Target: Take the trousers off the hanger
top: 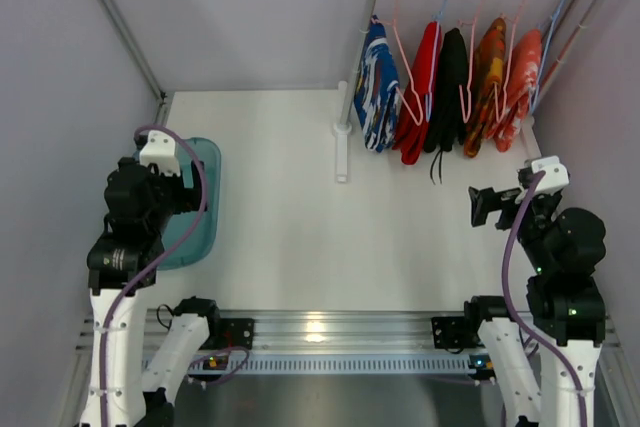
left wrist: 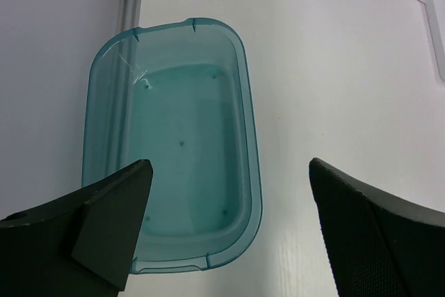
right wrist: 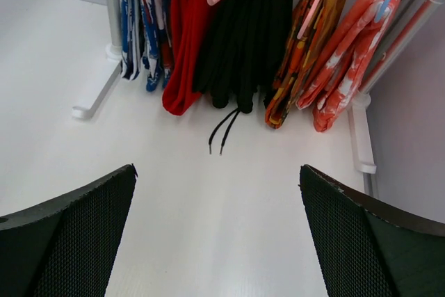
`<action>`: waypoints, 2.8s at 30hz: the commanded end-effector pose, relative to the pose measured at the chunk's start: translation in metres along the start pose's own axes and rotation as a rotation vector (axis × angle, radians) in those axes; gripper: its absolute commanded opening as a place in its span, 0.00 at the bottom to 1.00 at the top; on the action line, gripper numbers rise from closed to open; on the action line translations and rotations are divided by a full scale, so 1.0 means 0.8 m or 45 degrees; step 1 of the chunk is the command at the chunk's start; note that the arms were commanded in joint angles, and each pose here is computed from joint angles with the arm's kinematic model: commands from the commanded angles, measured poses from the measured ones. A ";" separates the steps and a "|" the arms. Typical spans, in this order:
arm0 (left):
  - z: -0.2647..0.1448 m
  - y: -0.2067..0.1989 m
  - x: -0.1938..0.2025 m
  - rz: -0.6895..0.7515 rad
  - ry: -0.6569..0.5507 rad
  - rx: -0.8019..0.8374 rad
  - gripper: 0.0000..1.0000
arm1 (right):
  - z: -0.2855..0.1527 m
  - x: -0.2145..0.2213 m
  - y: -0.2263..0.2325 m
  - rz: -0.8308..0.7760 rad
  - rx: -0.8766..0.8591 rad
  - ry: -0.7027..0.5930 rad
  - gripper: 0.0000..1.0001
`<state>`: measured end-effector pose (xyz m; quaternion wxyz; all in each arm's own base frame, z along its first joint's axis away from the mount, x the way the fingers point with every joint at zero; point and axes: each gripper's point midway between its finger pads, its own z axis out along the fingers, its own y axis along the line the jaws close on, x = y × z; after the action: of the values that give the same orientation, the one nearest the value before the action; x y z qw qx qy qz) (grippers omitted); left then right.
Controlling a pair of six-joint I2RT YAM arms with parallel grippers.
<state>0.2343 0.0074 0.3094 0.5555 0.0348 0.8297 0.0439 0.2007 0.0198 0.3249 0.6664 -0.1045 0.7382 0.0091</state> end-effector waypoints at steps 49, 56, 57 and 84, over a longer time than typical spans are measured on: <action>0.043 0.035 0.026 -0.112 0.123 -0.259 0.99 | 0.362 -0.181 0.151 0.531 -0.588 0.128 0.58; 0.049 0.033 0.028 -0.111 0.129 -0.253 0.99 | 0.356 -0.178 0.187 0.662 -0.788 0.179 0.46; 0.050 0.033 0.029 -0.112 0.134 -0.251 0.99 | 0.355 -0.176 0.191 0.671 -0.811 0.190 0.43; 0.064 0.016 0.020 -0.170 0.151 -0.167 0.99 | 0.310 -0.282 0.187 1.035 -1.288 -0.011 0.00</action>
<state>0.2658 0.0275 0.2558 0.4755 -0.0510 0.8746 0.0800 0.4697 0.2322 0.4032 0.3828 -0.0109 0.7288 0.5676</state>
